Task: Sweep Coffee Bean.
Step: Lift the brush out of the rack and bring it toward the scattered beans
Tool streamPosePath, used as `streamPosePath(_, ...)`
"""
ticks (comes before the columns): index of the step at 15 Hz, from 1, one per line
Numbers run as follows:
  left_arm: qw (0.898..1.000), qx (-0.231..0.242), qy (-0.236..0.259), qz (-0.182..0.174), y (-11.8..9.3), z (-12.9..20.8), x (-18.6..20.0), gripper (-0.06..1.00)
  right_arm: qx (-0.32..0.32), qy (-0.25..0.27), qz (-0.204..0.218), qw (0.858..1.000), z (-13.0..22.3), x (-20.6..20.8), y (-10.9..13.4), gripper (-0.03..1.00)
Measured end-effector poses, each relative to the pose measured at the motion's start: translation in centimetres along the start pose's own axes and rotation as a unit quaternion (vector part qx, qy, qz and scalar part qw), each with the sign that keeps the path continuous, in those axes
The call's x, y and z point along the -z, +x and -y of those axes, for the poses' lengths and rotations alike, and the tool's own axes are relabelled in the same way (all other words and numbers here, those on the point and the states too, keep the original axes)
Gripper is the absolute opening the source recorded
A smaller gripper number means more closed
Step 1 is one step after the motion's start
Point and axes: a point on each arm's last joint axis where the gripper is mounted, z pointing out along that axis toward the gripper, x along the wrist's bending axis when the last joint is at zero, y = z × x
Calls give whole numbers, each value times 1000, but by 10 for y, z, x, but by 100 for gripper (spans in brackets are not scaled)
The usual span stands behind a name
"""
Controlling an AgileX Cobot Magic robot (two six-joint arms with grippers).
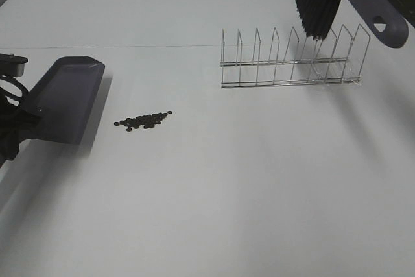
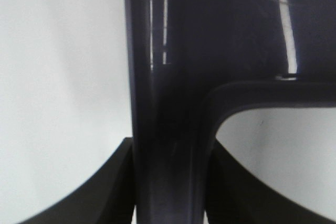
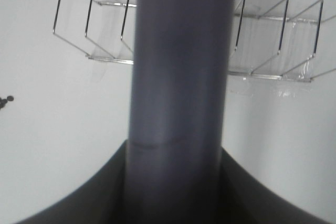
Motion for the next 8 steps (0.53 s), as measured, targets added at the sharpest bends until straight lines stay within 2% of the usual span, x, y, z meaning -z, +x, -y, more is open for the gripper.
streamPosePath(5,1000,-8,0,-9,2,0,0,33,-2,51,2,999,58,22,-1,35)
streamPosePath(8,1000,-17,4,-20,4,1,0,33,-4,101,4,995,94,13,-3,35)
